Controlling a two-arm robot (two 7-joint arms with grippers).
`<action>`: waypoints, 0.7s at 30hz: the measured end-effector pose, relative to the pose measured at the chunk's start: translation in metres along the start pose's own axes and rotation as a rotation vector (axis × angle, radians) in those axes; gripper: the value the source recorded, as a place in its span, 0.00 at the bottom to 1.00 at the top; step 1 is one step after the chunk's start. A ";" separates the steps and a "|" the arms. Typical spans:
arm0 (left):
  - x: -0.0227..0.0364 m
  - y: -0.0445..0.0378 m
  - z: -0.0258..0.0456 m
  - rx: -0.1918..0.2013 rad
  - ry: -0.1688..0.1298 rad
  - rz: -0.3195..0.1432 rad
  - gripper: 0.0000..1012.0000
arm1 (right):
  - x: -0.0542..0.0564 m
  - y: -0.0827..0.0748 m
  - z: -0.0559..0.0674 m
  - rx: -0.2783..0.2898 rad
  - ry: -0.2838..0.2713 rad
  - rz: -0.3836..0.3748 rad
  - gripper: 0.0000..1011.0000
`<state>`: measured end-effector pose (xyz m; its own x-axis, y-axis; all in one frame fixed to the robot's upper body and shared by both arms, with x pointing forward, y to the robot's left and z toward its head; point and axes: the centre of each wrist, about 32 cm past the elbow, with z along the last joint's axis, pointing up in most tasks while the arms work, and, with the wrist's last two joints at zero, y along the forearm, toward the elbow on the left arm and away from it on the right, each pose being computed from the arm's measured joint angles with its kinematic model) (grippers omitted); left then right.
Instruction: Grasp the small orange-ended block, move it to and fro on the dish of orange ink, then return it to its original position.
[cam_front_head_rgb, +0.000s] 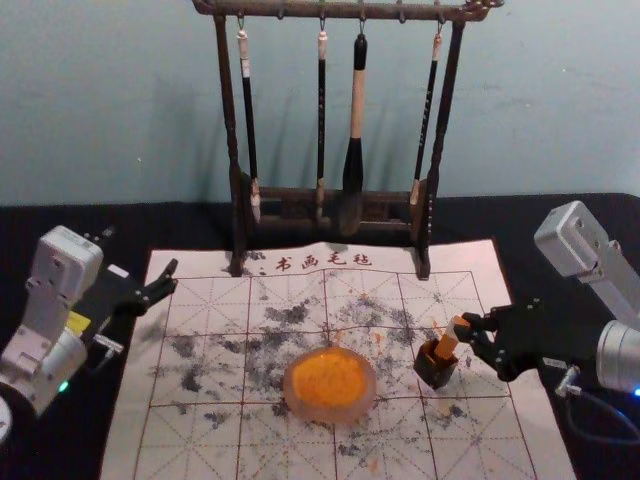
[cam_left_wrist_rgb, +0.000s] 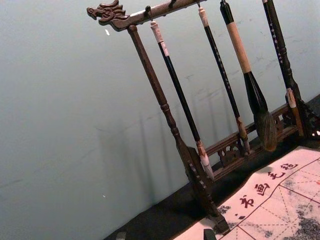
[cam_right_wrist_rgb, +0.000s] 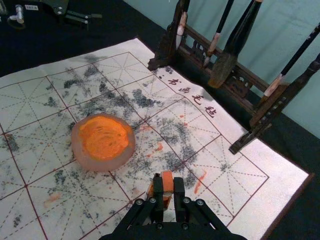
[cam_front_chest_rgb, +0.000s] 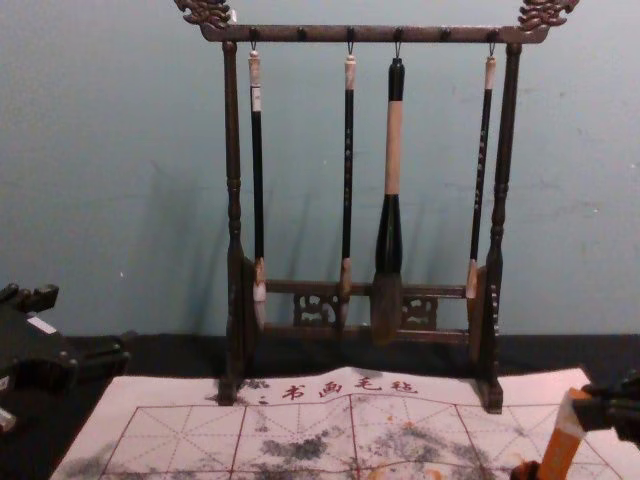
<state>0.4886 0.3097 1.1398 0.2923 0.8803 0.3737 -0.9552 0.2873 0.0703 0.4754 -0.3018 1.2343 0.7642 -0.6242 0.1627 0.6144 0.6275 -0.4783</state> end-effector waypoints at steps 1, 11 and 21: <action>0.0000 0.0000 0.0000 0.000 0.000 0.000 0.99 | 0.000 0.001 0.000 -0.001 0.000 0.003 0.10; 0.0000 0.0000 0.0000 0.000 0.000 0.000 0.99 | -0.001 0.005 -0.003 -0.012 0.008 0.017 0.10; 0.0000 0.0000 0.0000 0.000 0.000 0.000 0.99 | 0.000 0.012 -0.009 -0.036 0.022 0.036 0.10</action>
<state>0.4886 0.3096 1.1398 0.2923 0.8803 0.3737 -0.9552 0.2874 0.0703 0.4805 -0.2988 1.2209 0.7808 -0.6118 0.1265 0.5791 0.6328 -0.5140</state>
